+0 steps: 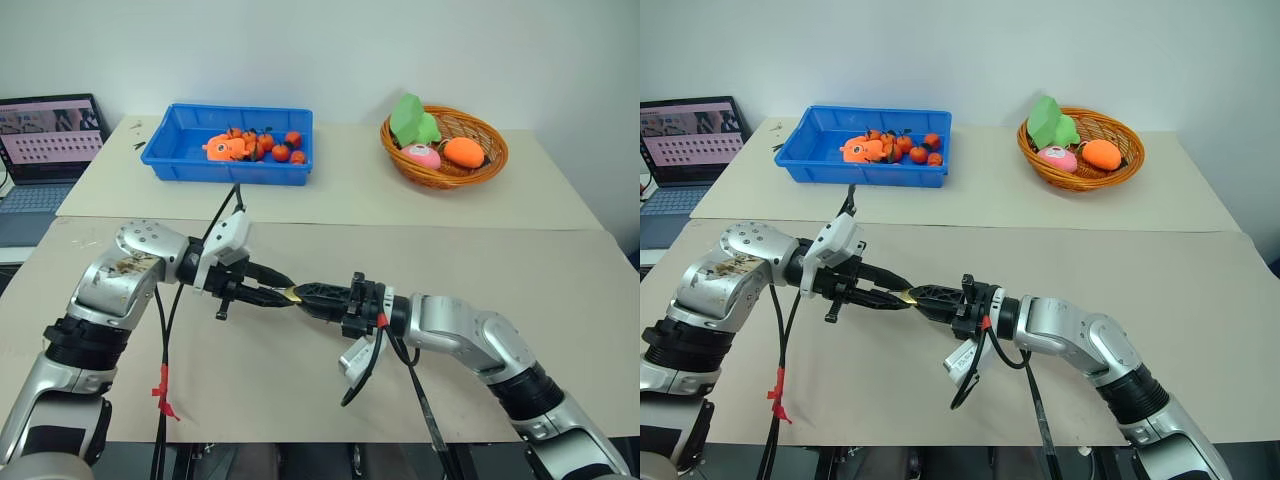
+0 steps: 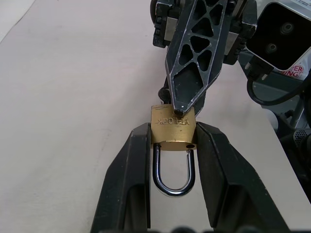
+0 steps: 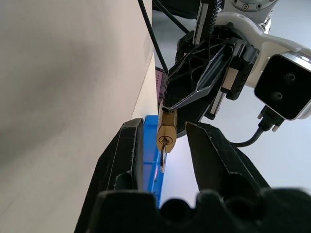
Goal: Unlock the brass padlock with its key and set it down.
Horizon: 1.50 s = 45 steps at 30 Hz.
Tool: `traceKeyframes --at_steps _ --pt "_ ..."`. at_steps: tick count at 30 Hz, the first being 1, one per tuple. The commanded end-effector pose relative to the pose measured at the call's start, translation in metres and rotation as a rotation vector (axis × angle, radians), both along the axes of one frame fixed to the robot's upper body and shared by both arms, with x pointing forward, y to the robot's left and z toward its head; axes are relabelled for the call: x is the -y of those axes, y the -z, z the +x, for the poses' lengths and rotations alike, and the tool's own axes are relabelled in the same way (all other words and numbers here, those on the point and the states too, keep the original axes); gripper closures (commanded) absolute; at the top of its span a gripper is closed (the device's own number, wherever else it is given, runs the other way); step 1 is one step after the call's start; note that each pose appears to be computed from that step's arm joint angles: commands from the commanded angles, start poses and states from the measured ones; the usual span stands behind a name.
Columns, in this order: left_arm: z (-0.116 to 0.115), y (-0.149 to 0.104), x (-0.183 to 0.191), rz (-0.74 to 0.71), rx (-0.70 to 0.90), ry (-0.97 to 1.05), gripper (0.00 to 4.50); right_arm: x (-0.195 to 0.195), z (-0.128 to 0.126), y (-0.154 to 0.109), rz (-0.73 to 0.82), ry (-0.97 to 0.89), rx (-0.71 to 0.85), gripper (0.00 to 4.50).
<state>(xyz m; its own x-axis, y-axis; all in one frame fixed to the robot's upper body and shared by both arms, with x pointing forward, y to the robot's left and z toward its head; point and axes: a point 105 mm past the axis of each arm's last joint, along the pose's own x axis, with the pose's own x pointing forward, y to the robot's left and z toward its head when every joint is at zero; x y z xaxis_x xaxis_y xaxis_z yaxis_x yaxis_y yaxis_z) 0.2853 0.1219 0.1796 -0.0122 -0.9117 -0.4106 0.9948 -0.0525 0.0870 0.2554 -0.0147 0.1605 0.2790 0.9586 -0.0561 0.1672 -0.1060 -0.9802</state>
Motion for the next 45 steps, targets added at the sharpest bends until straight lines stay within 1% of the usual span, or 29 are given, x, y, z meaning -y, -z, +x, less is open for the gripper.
traceKeyframes --at_steps 1,2,3,5,6,7,8,9,25,26,28,30,32,36,38,41,45 --pt "-0.002 -0.013 0.004 -0.017 0.047 0.033 3.68 -0.003 -0.003 -0.009 0.017 -0.019 0.027 2.7" --pt "-0.002 -0.013 0.004 -0.016 0.048 0.034 3.68 -0.003 -0.003 -0.009 0.017 -0.019 0.027 2.7" --pt "-0.002 -0.013 0.004 -0.016 0.048 0.035 3.68 -0.003 -0.003 -0.009 0.016 -0.019 0.027 2.93" --pt "-0.002 -0.013 0.004 -0.016 0.049 0.035 3.68 -0.003 -0.003 -0.009 0.016 -0.019 0.027 3.51" --pt "-0.002 -0.013 0.004 -0.016 0.049 0.035 3.68 -0.003 -0.003 -0.009 0.016 -0.019 0.027 3.73" --pt "-0.002 -0.013 0.004 -0.016 0.05 0.035 3.68 -0.003 -0.003 -0.009 0.017 -0.02 0.028 4.2" --pt "-0.002 -0.013 0.004 -0.016 0.05 0.035 3.68 -0.003 -0.003 -0.009 0.017 -0.021 0.028 4.36" --pt "-0.002 -0.013 0.004 -0.016 0.051 0.035 3.68 -0.003 -0.003 -0.009 0.017 -0.021 0.028 4.42" --pt "0.001 -0.011 0.004 -0.025 0.049 0.017 3.68 -0.002 -0.002 -0.009 0.01 -0.01 0.029 4.42" --pt "0.002 -0.011 0.004 -0.027 0.05 0.015 2.87 -0.002 -0.002 -0.009 0.01 -0.01 0.029 4.42" --pt "0.002 -0.012 0.005 -0.033 0.054 0.011 2.28 -0.001 -0.001 -0.009 0.011 -0.008 0.028 4.42" --pt "0.002 -0.012 0.005 -0.035 0.057 0.009 1.5 -0.001 -0.001 -0.009 0.012 -0.006 0.027 4.42" --pt "0.001 -0.014 0.005 -0.041 0.048 0.013 0.87 0.0 0.0 -0.008 0.017 0.003 0.019 4.42" --pt "-0.001 -0.021 0.003 -0.077 0.012 -0.012 0.87 0.006 0.008 -0.009 0.03 0.042 0.003 4.42" --pt "0.001 -0.033 -0.001 -0.145 -0.053 -0.055 0.87 0.012 0.016 -0.011 0.044 0.077 0.0 4.42" --pt "0.008 -0.055 -0.01 -0.293 -0.198 -0.148 0.87 0.021 0.023 -0.016 0.062 0.122 0.012 4.42" --pt "0.021 -0.065 -0.033 -0.421 -0.331 -0.288 0.87 0.03 0.03 -0.03 0.109 0.185 0.042 4.42"
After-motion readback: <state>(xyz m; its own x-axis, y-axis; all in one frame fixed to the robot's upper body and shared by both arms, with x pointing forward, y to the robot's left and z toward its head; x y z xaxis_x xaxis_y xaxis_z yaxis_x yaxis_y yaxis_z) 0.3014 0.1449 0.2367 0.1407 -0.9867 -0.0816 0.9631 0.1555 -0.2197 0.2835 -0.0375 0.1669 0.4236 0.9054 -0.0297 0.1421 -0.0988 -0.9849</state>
